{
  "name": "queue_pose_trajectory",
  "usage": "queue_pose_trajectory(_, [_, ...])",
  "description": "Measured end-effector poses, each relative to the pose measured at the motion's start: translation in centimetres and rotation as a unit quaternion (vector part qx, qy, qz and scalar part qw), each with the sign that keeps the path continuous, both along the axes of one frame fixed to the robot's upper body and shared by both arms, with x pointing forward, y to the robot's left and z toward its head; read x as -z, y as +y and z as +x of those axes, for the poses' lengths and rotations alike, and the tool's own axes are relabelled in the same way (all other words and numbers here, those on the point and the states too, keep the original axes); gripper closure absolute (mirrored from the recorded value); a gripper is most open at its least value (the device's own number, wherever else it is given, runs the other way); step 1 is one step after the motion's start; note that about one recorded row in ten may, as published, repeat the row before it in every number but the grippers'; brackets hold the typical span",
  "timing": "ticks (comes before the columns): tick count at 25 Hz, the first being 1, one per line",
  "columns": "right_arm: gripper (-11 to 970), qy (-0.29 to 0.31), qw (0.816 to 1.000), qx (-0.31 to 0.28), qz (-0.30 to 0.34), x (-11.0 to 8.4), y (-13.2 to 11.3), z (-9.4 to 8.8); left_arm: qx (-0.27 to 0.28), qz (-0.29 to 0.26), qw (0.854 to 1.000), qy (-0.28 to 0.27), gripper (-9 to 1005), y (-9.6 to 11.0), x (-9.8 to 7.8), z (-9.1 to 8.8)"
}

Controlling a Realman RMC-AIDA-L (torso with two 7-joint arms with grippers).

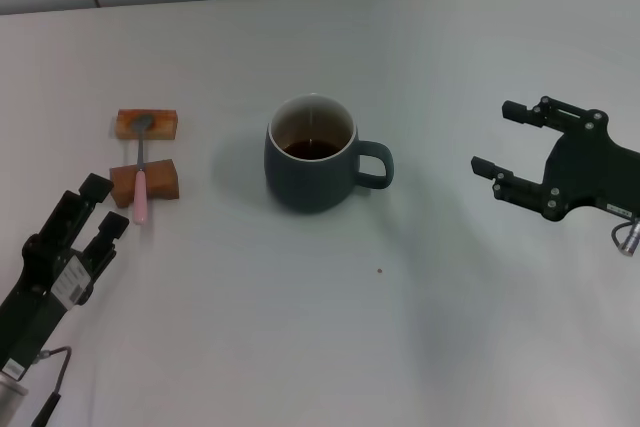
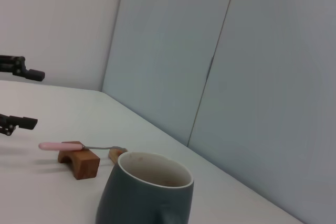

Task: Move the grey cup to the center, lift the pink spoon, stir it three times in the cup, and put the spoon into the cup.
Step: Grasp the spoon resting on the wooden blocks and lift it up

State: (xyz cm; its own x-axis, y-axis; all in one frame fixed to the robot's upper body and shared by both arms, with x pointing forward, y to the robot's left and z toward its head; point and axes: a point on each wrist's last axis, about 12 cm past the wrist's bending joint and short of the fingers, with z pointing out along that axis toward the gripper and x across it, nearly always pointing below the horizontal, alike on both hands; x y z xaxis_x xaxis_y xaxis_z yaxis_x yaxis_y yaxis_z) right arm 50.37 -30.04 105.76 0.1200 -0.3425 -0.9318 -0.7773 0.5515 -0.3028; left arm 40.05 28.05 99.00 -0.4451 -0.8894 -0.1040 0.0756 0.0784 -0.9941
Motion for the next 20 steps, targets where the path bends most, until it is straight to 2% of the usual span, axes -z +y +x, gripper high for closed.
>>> queue_pose_trajectory(11, [278,0.007,1.000,-0.002,0.003,0.2,0.1,-0.1,-0.006,-0.006,0.999,0.032,238,-0.6,0.8,-0.8])
queue_pose_trajectory(20, [278,0.007,1.000,-0.005,0.003,0.1,0.1,0.1,-0.010,-0.010,0.999,0.051,235,-1.0,1.2,-0.9])
